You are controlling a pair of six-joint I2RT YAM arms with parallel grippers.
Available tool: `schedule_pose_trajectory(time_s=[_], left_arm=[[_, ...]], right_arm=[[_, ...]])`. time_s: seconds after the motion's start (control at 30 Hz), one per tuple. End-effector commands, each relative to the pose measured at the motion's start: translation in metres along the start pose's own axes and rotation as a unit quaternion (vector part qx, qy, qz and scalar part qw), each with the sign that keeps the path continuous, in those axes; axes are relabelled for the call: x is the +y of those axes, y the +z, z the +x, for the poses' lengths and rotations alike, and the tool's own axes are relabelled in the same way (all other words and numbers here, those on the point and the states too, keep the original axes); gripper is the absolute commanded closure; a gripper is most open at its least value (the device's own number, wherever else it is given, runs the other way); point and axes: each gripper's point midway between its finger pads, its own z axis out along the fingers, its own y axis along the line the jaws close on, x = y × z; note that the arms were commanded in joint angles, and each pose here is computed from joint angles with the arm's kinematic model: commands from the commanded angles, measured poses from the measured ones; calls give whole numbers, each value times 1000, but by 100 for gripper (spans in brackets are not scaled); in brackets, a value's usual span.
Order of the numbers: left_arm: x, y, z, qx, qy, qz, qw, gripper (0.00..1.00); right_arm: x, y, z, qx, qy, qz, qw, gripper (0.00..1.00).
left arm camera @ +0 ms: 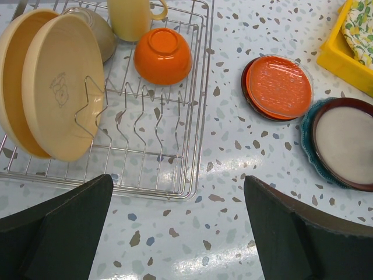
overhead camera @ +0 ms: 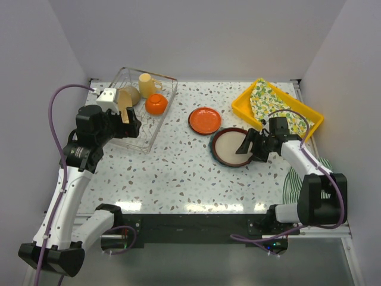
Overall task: Unload the mixed dishes from the dish rack
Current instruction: Place the plate at the center of the board.
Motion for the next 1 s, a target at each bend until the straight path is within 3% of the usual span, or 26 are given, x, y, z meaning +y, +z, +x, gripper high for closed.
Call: schedule_pose_trajectory(time_s=[0.0,0.1,0.5,0.97], left_arm=[[-5,0,-9,-16,8,11,1000,0],[-4,2,-7,-13,9,9,1000,0],[-2,1,-8,-13,13,4,1000,0],[0,-3,-7,-13,13,-1,1000,0]], right_arm=[[5,-35,-38,-89,-45,45,994,25],[-3,-51,-49,-121,-57,86,987,23],[-26,-29,-52,-97,-54,131,985,23],[-9,7,-45,-51,-72,90,992,21]])
